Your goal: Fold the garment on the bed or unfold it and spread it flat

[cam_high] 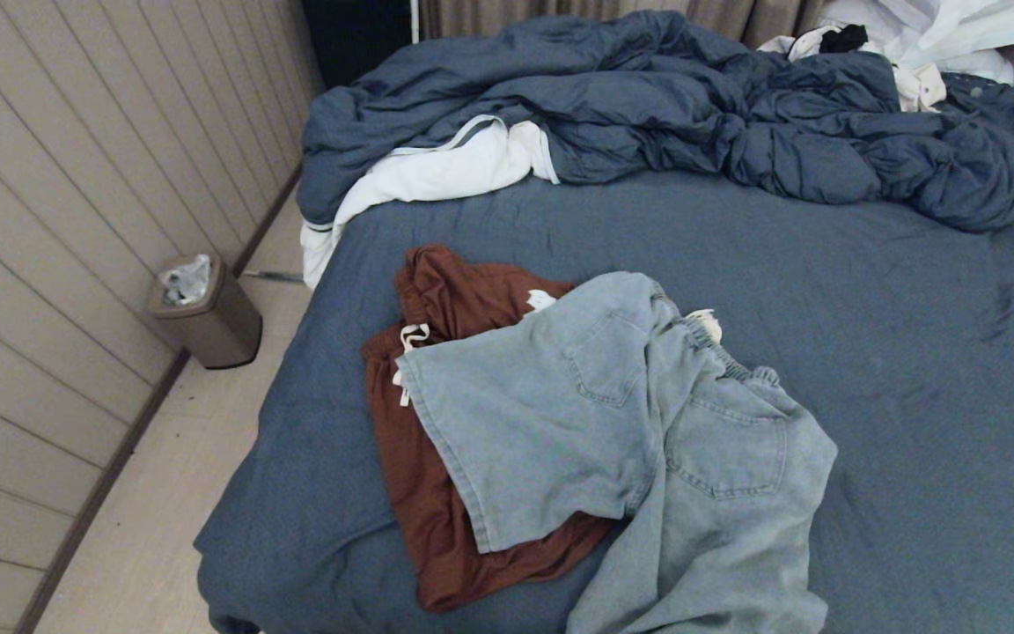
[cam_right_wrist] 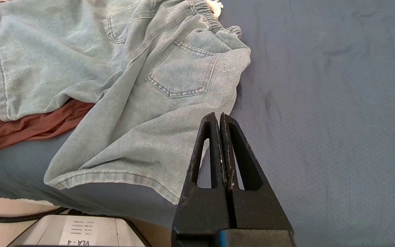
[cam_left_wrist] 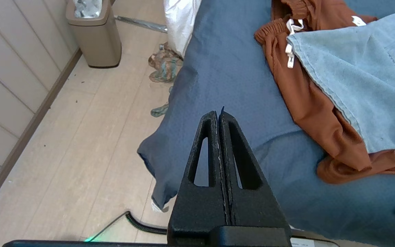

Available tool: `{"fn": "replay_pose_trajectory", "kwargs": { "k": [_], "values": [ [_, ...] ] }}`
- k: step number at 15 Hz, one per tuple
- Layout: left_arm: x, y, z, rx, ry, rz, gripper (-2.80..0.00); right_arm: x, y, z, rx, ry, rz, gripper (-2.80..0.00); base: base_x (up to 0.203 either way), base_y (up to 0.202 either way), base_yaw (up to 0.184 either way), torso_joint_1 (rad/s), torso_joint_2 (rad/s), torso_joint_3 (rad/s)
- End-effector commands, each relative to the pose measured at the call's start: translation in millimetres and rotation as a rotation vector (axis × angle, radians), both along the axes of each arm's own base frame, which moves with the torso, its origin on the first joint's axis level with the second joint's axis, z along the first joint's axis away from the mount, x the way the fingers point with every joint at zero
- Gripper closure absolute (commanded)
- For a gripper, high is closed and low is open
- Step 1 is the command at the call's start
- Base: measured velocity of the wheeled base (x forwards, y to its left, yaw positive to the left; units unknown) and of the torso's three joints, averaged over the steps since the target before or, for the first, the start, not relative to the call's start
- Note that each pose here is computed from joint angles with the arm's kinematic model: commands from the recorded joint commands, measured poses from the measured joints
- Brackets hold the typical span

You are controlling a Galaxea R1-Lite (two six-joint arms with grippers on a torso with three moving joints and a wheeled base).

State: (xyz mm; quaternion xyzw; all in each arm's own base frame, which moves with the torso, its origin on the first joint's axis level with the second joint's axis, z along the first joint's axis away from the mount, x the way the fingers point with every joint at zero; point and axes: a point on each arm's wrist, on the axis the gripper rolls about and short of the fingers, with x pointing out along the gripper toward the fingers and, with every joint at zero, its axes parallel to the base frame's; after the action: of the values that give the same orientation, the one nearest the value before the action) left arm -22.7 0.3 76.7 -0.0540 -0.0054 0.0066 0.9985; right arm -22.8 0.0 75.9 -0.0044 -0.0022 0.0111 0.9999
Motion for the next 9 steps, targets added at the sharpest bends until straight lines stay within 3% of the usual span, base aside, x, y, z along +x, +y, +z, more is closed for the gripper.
{"fn": "replay_pose_trajectory", "kwargs": {
  "k": [1,9],
  "values": [
    [0.1,0.0,0.1,-0.001,0.001,0.002,0.00,0.0,0.0,0.0,0.000,0.000,0.001,0.00,0.000,0.000,0.000,0.000,0.00,0.000],
    [0.0,0.0,0.0,-0.001,-0.001,0.003,0.00,0.0,0.0,0.0,0.000,0.000,0.001,0.00,0.000,0.000,0.000,0.000,0.00,0.000]
  ]
}}
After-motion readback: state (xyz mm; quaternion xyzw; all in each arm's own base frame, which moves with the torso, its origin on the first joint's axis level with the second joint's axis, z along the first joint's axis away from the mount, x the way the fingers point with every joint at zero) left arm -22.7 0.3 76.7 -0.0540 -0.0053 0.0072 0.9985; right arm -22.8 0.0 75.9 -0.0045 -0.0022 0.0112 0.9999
